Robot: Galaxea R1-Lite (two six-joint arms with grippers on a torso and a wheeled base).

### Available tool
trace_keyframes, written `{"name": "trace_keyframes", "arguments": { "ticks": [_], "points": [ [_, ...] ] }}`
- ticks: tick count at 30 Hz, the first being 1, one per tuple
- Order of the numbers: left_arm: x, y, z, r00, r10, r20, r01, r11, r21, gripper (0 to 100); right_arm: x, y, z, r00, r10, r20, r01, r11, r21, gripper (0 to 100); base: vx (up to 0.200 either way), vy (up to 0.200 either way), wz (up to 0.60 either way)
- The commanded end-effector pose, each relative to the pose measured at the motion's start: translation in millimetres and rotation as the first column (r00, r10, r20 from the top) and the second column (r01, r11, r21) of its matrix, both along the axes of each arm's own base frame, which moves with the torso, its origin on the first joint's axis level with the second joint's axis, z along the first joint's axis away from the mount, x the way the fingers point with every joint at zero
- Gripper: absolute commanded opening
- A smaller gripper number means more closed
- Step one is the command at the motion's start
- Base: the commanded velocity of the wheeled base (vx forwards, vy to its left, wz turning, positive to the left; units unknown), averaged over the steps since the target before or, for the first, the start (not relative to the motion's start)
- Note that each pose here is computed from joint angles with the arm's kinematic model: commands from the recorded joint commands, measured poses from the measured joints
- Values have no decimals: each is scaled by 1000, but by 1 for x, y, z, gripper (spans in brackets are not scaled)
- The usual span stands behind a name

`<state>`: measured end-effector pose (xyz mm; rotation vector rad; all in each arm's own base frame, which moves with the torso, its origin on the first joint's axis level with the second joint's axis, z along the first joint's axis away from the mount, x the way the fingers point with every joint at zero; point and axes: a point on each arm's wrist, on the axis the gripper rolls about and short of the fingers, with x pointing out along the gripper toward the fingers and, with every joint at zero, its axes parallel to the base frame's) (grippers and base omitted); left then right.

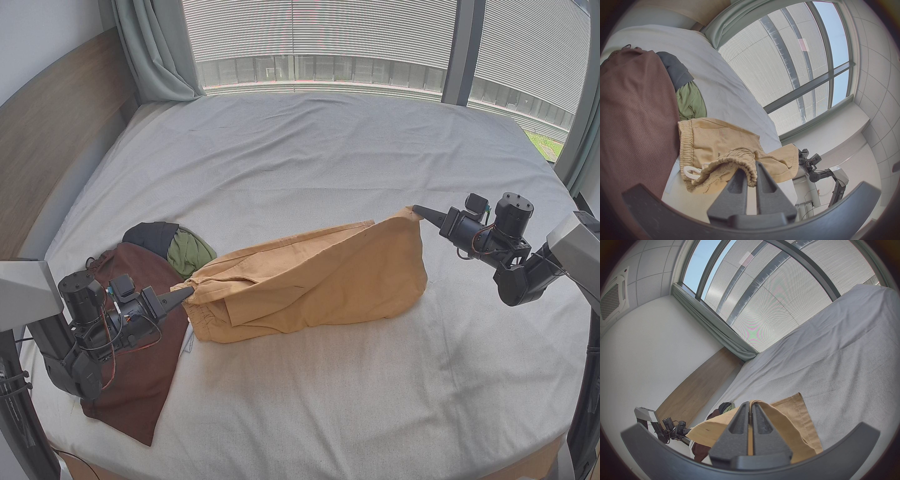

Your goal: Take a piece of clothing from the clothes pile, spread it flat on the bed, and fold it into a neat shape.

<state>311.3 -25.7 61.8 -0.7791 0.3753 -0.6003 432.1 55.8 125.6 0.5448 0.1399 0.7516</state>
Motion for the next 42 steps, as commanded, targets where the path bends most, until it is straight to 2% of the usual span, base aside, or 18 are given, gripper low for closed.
{"name": "trace_keyframes", "arguments": {
  "ticks": [1, 5, 10, 33, 34, 42],
  "points": [
    [7, 1, -12, 1000, 4, -28, -4, 1000, 1, 0, 15, 3, -15, 1000, 3, -5, -3, 1000, -1, 0, 0, 0, 0],
    [12, 1, -16, 1000, 13, -28, -13, 1000, 2, 0, 20, 3, -16, 1000, 2, -11, -2, 1000, -1, 0, 0, 0, 0],
    [20, 1, -16, 997, 71, -12, -71, 997, 8, 0, 30, 5, -23, 1000, 2, -15, -2, 1000, -3, 0, 0, 0, 0],
    [36, 1, -24, 995, 101, -18, -102, 995, -18, 0, 57, 12, -32, 1000, 10, 13, -10, 1000, -7, 0, 0, 0, 0],
    [36, 1, -24, 994, 104, -17, -105, 994, -18, 100, 58, 12, -32, 1000, 10, 14, -10, 1000, -7, 100, 0, 0, 0],
    [46, 9, -19, 986, 165, 19, -165, 986, -21, 100, 61, 14, -30, 1000, -2, 26, 2, 1000, -6, 100, 0, 0, 0]
  ]
}}
